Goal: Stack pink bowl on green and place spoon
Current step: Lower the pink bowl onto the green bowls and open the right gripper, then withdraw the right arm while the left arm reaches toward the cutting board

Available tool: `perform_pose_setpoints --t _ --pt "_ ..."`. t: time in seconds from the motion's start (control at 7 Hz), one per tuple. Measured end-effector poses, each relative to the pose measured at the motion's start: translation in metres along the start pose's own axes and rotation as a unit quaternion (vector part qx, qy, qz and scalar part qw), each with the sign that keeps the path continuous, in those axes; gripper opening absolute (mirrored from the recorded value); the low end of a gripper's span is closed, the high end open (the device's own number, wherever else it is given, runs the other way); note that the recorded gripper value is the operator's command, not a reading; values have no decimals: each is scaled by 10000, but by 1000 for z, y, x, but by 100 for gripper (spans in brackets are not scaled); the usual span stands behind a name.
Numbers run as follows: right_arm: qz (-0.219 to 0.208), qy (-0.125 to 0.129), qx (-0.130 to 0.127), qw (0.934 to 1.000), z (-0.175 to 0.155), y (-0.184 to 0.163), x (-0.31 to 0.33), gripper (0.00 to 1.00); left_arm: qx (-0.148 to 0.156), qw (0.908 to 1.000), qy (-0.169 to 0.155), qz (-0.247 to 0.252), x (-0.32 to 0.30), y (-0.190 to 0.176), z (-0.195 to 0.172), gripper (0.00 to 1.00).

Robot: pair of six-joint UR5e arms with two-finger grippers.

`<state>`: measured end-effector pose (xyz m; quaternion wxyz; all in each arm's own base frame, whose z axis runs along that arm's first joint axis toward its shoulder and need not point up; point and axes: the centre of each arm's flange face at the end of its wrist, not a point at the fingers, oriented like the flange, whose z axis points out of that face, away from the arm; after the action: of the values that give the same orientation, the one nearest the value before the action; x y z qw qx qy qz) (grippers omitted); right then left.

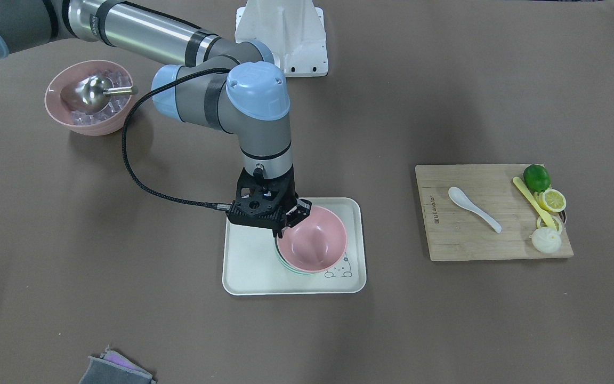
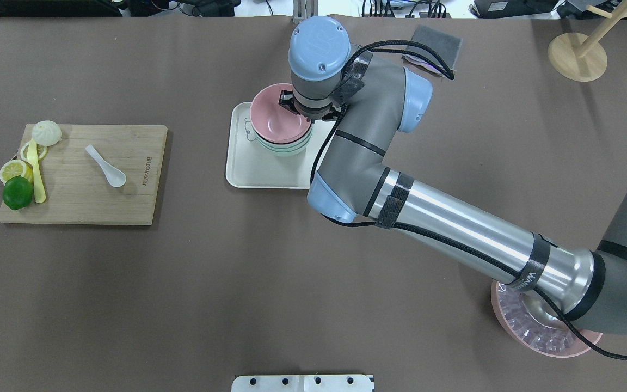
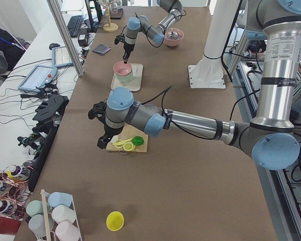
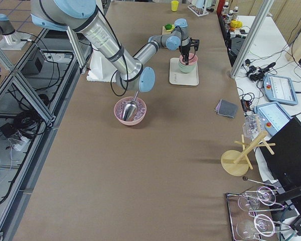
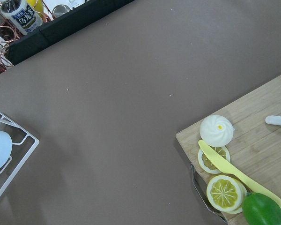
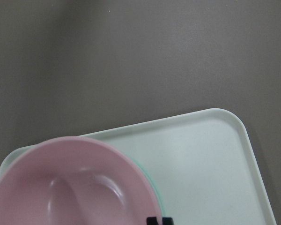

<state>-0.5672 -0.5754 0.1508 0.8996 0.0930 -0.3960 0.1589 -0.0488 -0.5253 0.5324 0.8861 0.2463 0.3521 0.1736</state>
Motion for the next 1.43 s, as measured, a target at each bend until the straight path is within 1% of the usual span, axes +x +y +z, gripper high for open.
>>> perform_pose_setpoints --t 0.29,0.43,0.57,0.71,1.0,1.14,1.29,1.43 --pt "-21 25 -24 10000 4 4 1 0 -6 10000 4 -5 0 0 0 98" --pt "-37 39 -38 10000 6 7 2 10 -6 10000 4 -4 0 0 1 98" --pt "-49 45 -48 10000 8 8 2 89 -6 10000 4 -2 0 0 1 98" --pt "-39 39 -46 10000 8 8 2 100 -6 10000 4 -2 0 0 1 98" --pt "-56 -13 -37 10000 2 4 2 100 -2 10000 11 13 1 -1 0 98" --pt "-78 -61 -96 9999 -5 -8 8 100 -8 10000 29 -85 4 -4 2 98" --pt "-113 -136 -178 9997 -15 -28 26 100 -16 9989 84 -467 16 -12 9 98" --pt "-292 -227 -183 9991 -28 -50 63 100 33 9935 147 -1127 37 -26 20 98"
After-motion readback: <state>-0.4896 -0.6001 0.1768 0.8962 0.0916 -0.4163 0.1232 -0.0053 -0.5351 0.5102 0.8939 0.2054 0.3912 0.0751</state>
